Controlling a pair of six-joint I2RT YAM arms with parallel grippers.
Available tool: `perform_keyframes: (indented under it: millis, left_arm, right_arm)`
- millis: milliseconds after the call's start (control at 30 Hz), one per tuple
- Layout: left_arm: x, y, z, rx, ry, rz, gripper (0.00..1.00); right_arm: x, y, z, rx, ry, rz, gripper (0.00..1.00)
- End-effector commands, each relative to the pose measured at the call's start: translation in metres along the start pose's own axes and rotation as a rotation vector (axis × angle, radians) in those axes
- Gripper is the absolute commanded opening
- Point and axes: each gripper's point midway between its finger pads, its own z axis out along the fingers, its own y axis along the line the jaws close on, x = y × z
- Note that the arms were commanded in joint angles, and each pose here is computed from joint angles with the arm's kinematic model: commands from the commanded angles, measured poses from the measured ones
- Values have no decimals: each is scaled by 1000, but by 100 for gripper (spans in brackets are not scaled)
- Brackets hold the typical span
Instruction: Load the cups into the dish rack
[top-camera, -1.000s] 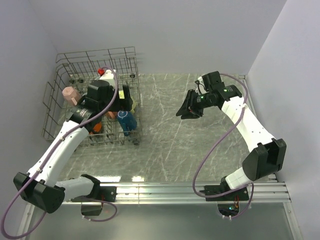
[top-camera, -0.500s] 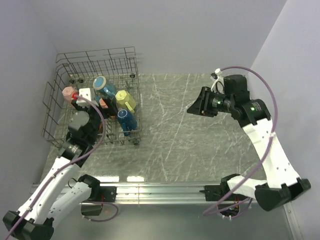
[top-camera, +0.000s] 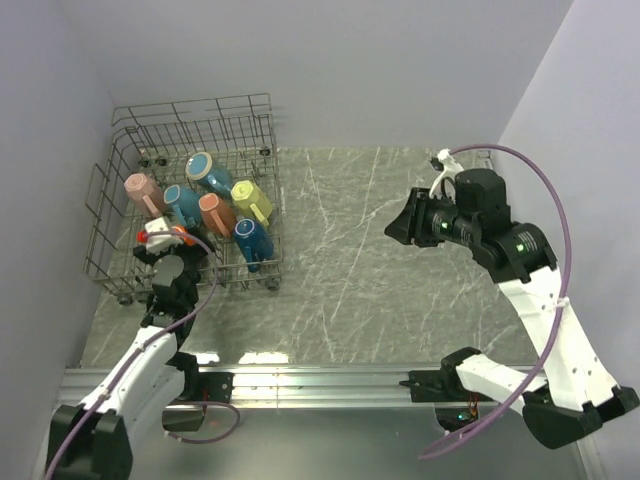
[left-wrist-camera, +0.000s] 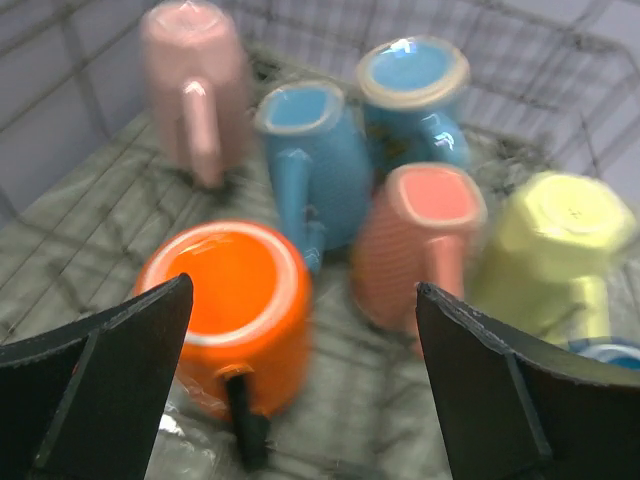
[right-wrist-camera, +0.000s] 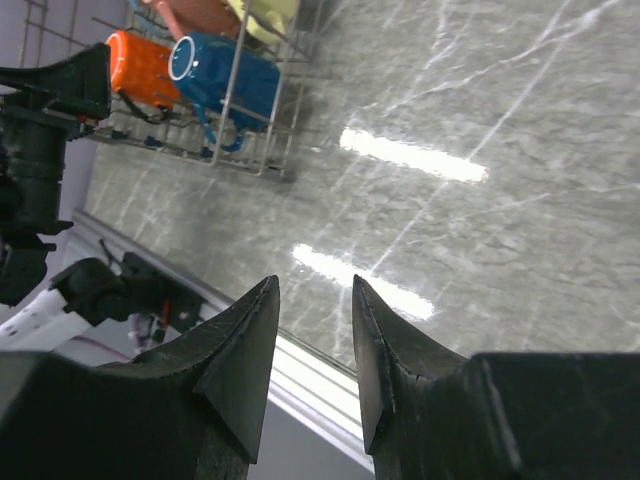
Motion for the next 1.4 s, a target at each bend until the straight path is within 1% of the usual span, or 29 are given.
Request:
perform_keyframes:
  millis: [0,33,67,100,133,200,267,333,400,433,467,500,567,600,633,667,700,767,800,867,900,1000,1067,1100,1133,1200,1233,1300,1367]
  left_arm:
    - [-7,16,9,-1,-95,-108,99]
    - [11,20,8,6,-60,-85,99]
    - [17,21,9,9,-55,-75,99]
    - [13,23,11,9,-80,-68,99]
    - [27,26,11,8,-48,-37,99]
    - [24,30,15,-8,-72,-6,99]
    - [32,33,20,-14,-57,32,99]
    - [37,33,27,-18,-45,47,99]
    - [43,33,34,-24,-27,56,99]
    - [41,31,35,-19,-35,48,99]
    - [38,28,35,-7,-38,40,99]
    - [25,17,34,42,-68,23,99]
    - [16,7,32,94,-73,33,99]
    - [-4,-2,30,130,-118,24,99]
    - [-9,-3,29,135,-124,26,99]
    - [-11,-4,28,140,-118,46,99]
    - [-27,-9,27,156,-150,52,99]
    - [-34,-11,25,163,-143,81,99]
    - [-52,-14,21,171,-184,77,99]
    - [-65,-17,17,183,-201,82,99]
    - [-78,-19,12,190,-224,74,99]
    - [-93,-24,1,215,-225,46,99]
    - [-95,-29,-7,249,-207,28,99]
    - [-103,-29,-15,256,-221,9,98]
    - [-95,-26,-18,246,-185,1,98]
    - [-97,-25,-32,263,-192,-29,99]
    - [-88,-23,-35,264,-162,-20,99]
    - [-85,-20,-46,276,-166,-19,99]
    - [-74,-15,-50,263,-128,-9,99]
  right_arm:
    - [-7,-8,-13,38,-93,-59,43]
    - [-3,-11,-12,50,-88,-59,43]
    - [-1,-13,-12,55,-87,-57,43]
    - [4,-15,-10,56,-81,-52,43]
    - [6,-16,-9,56,-78,-50,43]
    - [9,-18,-7,57,-82,-39,43]
    - [7,-20,-7,65,-101,-33,43]
    - [1,-21,-7,67,-142,-31,43]
    - [-7,-20,-9,60,-215,-35,44]
    - [-10,-20,-12,55,-249,-39,44]
    - [-22,-18,-15,46,-324,-46,46]
    - [-21,-20,-21,40,-365,-51,47]
    - [-30,-16,-28,15,-447,-69,48]
    - [-21,-17,-26,-7,-449,-80,48]
    - [-20,-17,-25,-19,-461,-85,48]
    - [-17,-19,-19,-27,-468,-69,64]
    - [-16,-19,-17,-29,-466,-55,66]
    - [-13,-20,-10,-37,-444,-49,66]
    - [-10,-21,-1,-36,-412,-54,66]
    - [-7,-22,7,-32,-372,-53,67]
    - [-7,-25,13,-15,-346,-41,67]
    - [-10,-28,18,11,-348,-27,67]
    - [-9,-27,17,13,-359,-36,69]
    - [-8,-29,18,24,-361,-33,69]
    - [-6,-32,19,38,-358,-28,69]
    - [1,-39,22,81,-343,-7,71]
    - [4,-40,23,84,-335,-11,71]
    - [15,-37,26,67,-313,-50,72]
    - [24,-38,29,59,-291,-86,72]
